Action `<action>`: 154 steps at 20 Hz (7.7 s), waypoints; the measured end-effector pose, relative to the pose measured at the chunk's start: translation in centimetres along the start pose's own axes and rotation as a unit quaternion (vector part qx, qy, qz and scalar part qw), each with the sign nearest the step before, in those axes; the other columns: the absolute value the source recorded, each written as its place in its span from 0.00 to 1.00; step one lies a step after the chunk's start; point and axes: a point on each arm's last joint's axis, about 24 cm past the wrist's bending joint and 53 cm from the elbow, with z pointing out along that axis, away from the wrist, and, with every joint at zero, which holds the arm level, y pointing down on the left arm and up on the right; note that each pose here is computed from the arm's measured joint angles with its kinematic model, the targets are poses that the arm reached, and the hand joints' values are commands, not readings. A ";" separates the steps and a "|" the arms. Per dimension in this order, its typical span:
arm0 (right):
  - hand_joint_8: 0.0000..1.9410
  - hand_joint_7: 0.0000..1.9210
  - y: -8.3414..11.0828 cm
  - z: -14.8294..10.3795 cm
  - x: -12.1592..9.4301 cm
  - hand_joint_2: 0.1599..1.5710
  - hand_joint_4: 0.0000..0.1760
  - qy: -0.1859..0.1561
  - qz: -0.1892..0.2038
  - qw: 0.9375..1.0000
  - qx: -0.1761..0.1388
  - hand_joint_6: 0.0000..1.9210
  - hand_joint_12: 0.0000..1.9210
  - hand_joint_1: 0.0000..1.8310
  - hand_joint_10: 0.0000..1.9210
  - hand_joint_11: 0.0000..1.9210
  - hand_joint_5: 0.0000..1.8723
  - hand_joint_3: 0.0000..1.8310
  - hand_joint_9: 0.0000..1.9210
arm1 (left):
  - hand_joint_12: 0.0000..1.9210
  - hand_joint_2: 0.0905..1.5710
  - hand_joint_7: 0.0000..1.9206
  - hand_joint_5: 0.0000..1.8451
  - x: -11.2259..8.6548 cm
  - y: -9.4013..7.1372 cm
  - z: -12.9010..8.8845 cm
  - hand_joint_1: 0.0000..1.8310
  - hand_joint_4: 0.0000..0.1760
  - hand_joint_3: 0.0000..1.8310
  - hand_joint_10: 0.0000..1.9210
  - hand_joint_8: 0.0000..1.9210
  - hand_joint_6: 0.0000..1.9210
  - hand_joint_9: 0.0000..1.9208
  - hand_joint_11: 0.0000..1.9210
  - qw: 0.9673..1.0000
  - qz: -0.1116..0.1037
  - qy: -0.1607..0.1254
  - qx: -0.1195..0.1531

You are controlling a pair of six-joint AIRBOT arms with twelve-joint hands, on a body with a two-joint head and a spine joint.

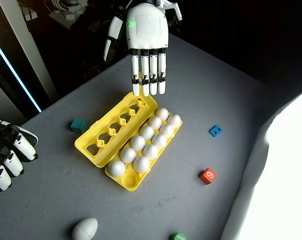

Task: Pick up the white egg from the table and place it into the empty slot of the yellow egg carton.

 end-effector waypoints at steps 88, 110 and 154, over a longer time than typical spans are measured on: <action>0.00 0.08 -10.1 12.4 4.5 0.59 0.77 -0.008 0.004 0.995 0.104 0.25 0.00 0.61 0.00 0.00 0.68 0.00 0.00 | 0.15 0.73 0.07 0.07 -0.2 -0.7 -0.1 0.00 0.00 0.00 0.00 0.00 0.00 0.06 0.00 1.000 0.002 -0.003 0.006; 0.00 0.09 -1.8 16.8 4.2 0.58 0.66 -0.064 0.123 0.990 0.027 0.22 0.00 0.61 0.00 0.00 0.70 0.00 0.00 | 0.21 0.73 0.08 0.08 -0.1 -0.6 -0.1 0.00 0.00 0.00 0.00 0.00 0.00 0.08 0.00 1.000 0.001 -0.002 0.006; 1.00 0.80 -4.2 3.4 1.0 0.95 0.61 0.005 0.043 0.997 0.067 1.00 1.00 0.41 1.00 0.93 0.71 0.00 0.84 | 0.18 0.73 0.07 0.07 0.2 -0.4 -0.1 0.00 0.00 0.00 0.00 0.00 0.00 0.07 0.00 1.000 -0.005 0.001 0.003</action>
